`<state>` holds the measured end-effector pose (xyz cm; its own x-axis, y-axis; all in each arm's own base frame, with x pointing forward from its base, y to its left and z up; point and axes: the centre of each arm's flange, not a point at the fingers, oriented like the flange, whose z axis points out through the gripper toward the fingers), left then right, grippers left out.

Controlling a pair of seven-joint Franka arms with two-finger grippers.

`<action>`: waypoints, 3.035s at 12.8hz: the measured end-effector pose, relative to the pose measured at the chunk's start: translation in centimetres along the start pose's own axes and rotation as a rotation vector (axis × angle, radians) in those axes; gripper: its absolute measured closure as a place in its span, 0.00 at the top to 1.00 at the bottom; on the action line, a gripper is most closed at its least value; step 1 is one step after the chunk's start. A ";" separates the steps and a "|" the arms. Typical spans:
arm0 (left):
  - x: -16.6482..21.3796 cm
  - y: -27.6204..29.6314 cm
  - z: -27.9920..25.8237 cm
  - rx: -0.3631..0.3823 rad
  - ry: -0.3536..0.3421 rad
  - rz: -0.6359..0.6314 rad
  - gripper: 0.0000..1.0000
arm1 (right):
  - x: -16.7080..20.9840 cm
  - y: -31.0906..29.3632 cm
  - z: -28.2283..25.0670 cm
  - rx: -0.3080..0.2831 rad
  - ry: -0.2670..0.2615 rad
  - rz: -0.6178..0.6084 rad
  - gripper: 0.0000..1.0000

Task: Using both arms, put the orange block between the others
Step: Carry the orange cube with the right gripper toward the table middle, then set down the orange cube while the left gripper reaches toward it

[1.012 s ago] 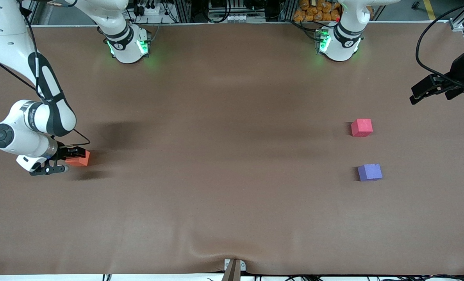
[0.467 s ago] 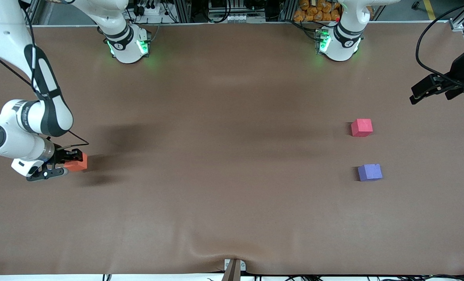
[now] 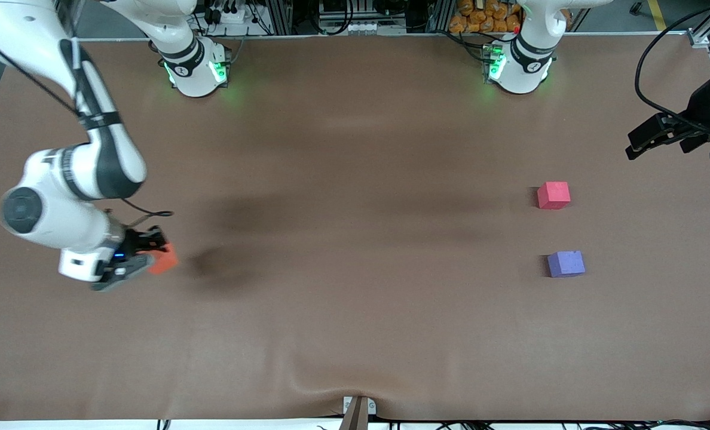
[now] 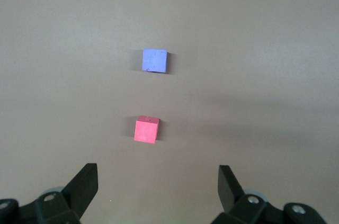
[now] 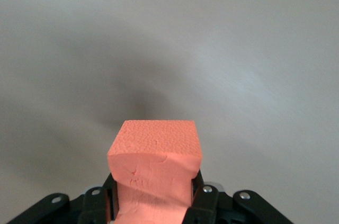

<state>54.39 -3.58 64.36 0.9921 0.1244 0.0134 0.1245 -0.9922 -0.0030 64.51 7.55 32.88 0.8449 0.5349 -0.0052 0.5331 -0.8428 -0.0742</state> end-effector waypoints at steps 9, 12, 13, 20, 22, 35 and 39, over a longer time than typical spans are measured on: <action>0.0 1.3 0.3 -0.001 0.002 0.023 1.00 | 12.3 -33.2 7.3 0.111 -0.022 0.409 0.52; 0.0 1.3 0.4 -0.001 0.001 0.023 1.00 | 12.8 -37.2 8.9 0.120 -0.021 0.454 0.52; 0.0 1.3 0.4 -0.001 0.001 0.023 1.00 | 12.9 -37.7 9.4 0.121 -0.024 0.469 0.52; 0.4 1.8 1.3 0.001 -0.014 0.032 1.00 | 13.0 -41.8 14.7 0.019 -0.036 0.570 0.52; 0.5 2.4 1.7 0.001 -0.017 0.041 1.00 | 13.2 -42.1 14.8 0.010 -0.028 0.581 0.52; 1.8 26.8 15.8 -0.049 -0.053 -0.046 1.00 | 16.0 -30.9 1.4 0.015 0.069 0.698 1.00; -0.1 35.4 22.7 -0.116 -0.017 -0.026 1.00 | 13.7 -20.4 -3.6 -0.012 0.022 0.698 1.00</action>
<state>59.00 -38.64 41.55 0.9888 0.1495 -0.0046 0.1491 -0.9823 0.1131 65.40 31.84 37.87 0.9907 -0.1331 -0.0277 -0.1344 -0.9897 -0.0497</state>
